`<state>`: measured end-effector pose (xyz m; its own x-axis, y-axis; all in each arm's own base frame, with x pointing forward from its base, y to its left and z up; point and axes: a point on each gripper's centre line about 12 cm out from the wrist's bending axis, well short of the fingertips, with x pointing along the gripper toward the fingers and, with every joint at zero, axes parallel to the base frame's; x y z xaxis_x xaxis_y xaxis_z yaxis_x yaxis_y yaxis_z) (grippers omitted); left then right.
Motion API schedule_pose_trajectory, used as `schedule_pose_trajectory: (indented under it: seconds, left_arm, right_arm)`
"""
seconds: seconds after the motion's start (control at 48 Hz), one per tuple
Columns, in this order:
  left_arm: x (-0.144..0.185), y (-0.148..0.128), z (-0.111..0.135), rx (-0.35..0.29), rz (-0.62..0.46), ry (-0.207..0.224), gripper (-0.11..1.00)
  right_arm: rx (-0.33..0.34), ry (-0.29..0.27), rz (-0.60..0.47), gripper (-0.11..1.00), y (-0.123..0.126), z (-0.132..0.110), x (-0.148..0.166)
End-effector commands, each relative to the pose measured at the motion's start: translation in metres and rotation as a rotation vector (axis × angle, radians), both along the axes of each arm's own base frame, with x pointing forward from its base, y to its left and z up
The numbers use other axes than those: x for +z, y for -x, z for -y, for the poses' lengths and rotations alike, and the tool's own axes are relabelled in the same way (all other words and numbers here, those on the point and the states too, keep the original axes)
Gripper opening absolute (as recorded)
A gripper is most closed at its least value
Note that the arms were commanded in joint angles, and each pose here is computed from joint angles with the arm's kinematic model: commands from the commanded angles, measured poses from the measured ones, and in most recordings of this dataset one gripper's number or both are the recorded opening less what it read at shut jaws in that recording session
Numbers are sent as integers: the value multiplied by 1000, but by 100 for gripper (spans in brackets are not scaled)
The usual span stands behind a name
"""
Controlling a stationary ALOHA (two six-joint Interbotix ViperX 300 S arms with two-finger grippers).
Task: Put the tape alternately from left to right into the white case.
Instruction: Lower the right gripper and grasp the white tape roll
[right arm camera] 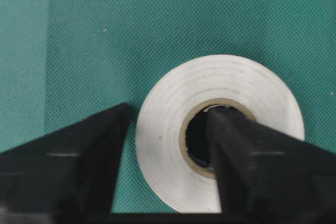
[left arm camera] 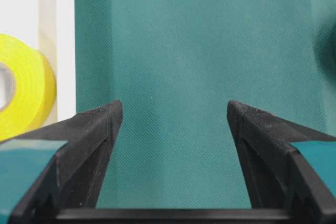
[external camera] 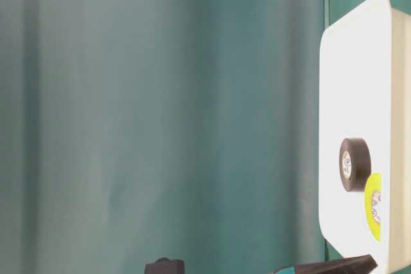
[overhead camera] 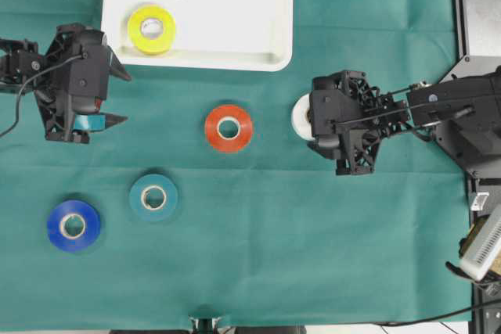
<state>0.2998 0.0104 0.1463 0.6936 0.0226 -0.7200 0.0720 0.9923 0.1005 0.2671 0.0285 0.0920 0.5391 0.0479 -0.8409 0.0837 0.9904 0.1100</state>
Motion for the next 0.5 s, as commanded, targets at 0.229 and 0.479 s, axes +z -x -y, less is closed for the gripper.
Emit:
schedule_pose_trajectory:
  seconds: [0.229, 0.479]
  left_arm:
    - [6, -3, 0, 2, 26, 2, 80]
    - [7, -3, 0, 2, 28, 2, 80]
  right_arm:
    - [4, -6, 63, 4, -7, -1, 16]
    - [3, -13, 141, 4, -10, -1, 40]
